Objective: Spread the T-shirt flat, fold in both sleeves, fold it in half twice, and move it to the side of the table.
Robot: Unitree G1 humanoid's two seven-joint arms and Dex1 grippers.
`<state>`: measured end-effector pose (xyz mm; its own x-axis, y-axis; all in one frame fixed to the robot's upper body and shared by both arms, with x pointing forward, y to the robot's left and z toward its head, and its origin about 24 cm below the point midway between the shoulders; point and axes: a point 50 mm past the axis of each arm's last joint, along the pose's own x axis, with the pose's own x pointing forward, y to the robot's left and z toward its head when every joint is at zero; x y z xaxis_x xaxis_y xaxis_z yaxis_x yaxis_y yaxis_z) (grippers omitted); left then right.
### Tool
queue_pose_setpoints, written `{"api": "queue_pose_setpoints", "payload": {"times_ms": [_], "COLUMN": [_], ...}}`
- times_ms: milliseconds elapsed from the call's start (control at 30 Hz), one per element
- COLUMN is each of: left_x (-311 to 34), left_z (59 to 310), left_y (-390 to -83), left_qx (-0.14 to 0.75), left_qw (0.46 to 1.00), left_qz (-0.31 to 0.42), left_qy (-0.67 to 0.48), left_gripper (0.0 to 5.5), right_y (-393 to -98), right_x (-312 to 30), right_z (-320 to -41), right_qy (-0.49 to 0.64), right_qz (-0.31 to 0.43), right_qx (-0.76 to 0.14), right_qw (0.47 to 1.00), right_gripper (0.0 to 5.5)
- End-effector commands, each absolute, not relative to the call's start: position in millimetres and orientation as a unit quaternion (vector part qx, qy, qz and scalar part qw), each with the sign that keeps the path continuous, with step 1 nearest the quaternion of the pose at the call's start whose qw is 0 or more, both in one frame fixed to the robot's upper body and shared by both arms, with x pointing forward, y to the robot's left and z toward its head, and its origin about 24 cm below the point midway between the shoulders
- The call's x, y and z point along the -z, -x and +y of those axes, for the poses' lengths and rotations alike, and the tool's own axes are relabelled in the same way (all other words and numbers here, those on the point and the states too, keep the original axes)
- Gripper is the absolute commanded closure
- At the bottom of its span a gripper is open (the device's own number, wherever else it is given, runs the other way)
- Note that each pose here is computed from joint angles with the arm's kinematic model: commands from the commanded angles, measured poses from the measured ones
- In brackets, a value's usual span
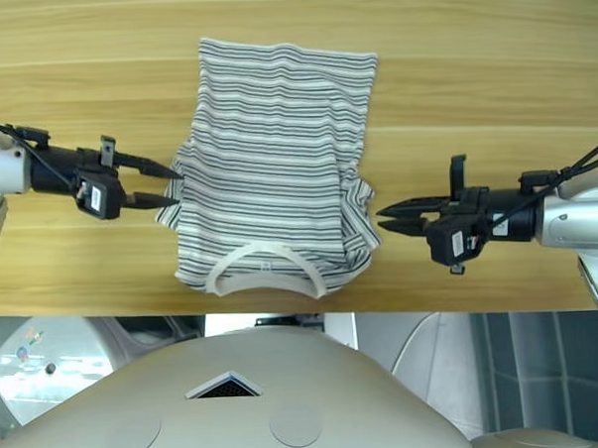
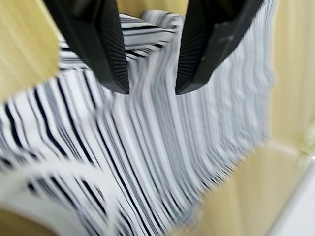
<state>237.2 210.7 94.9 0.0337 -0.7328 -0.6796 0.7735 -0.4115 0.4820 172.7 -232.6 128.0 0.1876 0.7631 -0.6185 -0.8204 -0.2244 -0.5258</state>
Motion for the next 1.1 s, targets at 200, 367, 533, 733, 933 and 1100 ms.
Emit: {"api": "queue_pose_setpoints", "payload": {"times_ms": [200,367,533,733,933,1100], "left_x": [-63,-60,-63,-70,-74,-79], "left_z": [210,210,212,215,223,225], "left_y": [-232,-234,-236,-238,-236,-236], "left_qx": [0.717,0.712,0.704,0.694,0.687,0.685], "left_qw": [0.492,0.489,0.493,0.499,0.5,0.507], "left_qz": [0.047,0.045,0.035,0.026,0.035,0.033], "left_qy": [-0.493,-0.503,-0.51,-0.519,-0.526,-0.523], "left_gripper": [5.29,5.49,5.49,5.49,5.49,5.49], "right_y": [-176,-175,-181,-189,-192,-191], "right_x": [-113,-87,-59,-28,-29,-32], "right_z": [-210,-206,-209,-220,-239,-248], "right_qy": [0.462,0.467,0.478,0.491,0.499,0.5], "right_qz": [0.025,0.064,0.109,0.16,0.183,0.188], "right_qx": [-0.652,-0.664,-0.657,-0.638,-0.615,-0.605], "right_qw": [0.601,0.581,0.573,0.571,0.582,0.59], "right_gripper": [5.5,5.5,5.5,5.5,5.5,5.5]}}
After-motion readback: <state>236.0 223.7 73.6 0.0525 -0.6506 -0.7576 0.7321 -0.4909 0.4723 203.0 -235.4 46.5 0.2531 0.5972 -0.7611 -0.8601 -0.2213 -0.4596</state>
